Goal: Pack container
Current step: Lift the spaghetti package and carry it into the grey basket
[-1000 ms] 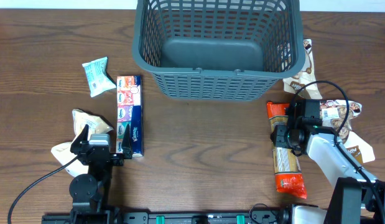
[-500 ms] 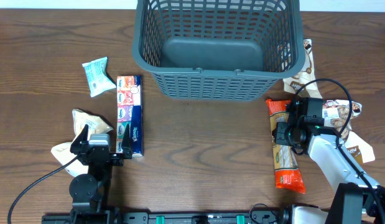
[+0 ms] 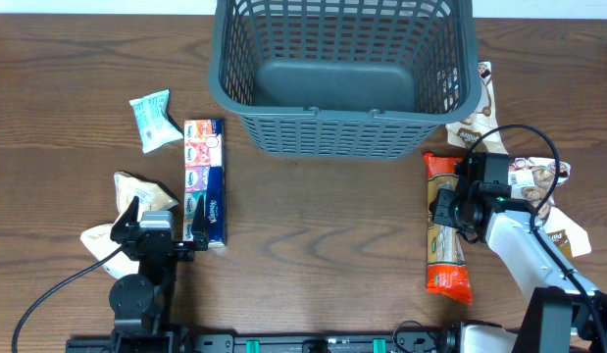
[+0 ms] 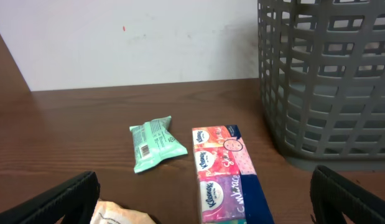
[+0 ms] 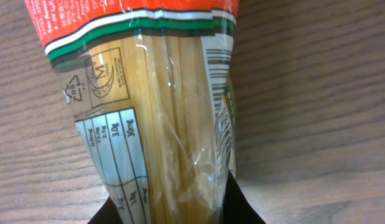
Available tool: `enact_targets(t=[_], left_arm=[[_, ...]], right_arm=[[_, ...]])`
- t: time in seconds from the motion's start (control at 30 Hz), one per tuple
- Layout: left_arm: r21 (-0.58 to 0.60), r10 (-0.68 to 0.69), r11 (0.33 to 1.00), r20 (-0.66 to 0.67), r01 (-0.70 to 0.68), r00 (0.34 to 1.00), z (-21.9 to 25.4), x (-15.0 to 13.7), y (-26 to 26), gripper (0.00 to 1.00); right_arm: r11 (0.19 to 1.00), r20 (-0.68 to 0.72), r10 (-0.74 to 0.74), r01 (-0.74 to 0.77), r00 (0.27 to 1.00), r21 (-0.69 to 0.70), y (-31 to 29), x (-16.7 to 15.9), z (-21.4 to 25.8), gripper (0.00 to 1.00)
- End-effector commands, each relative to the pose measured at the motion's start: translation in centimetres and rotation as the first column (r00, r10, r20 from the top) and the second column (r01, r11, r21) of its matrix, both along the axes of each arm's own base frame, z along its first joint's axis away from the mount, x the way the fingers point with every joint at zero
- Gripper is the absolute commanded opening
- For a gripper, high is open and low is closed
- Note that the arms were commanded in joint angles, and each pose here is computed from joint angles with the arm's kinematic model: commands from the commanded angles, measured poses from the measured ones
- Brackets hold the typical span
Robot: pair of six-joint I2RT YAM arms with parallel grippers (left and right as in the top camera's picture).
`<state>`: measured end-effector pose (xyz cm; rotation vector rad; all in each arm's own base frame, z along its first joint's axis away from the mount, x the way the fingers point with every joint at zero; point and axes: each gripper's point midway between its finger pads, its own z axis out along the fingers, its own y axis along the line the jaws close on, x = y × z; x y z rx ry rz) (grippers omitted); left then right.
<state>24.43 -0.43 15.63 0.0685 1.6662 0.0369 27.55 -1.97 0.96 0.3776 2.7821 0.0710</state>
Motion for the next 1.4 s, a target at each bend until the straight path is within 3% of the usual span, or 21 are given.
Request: enact_targets(t=[0.0,0.3,0.5,0.8,1.03,1.37], left_arm=[[0.014,0.011,1.000,-0.026,-0.011,1.000,-1.2,0.1,0.2,0.99],[0.014,0.011,1.000,-0.026,-0.011,1.000,-1.2,0.1,0.2,0.99],[0.014,0.011,1.000,-0.026,-0.010,1.000,-1.2,0.1,0.2,0.99],[0.014,0.011,1.000,-0.026,-0.010,1.000,-1.2,0.1,0.2,0.99],[0.014,0.011,1.000,-0.026,-0.010,1.000,-1.2,0.1,0.2,0.99],[0.014,0.011,1.000,-0.026,-0.010,1.000,-1.2,0.1,0.2,0.99]], right_arm=[[0.996,0.062,-0.085,0.085,0.994,-0.004,-0.6,1.2,1.8,0.01],[0.952,0.306,-0.254,0.294,0.917,-0.089,-4.1,2.5,9.2,0.01],[0.936,0.445,-0.268,0.341,0.854,-0.090,-5.0,2.8,13.8,0.01],[0.953,0.527,-0.091,0.228,0.845,-0.200,-4.9,3.7,21.6,0.01],[0.940,0.545,-0.074,0.241,0.835,-0.241,-6.5,3.8,28.1,0.01],[0.941,0.531,0.242,-0.062,0.812,-0.334,-3.8,7.4,34.9,0.01]])
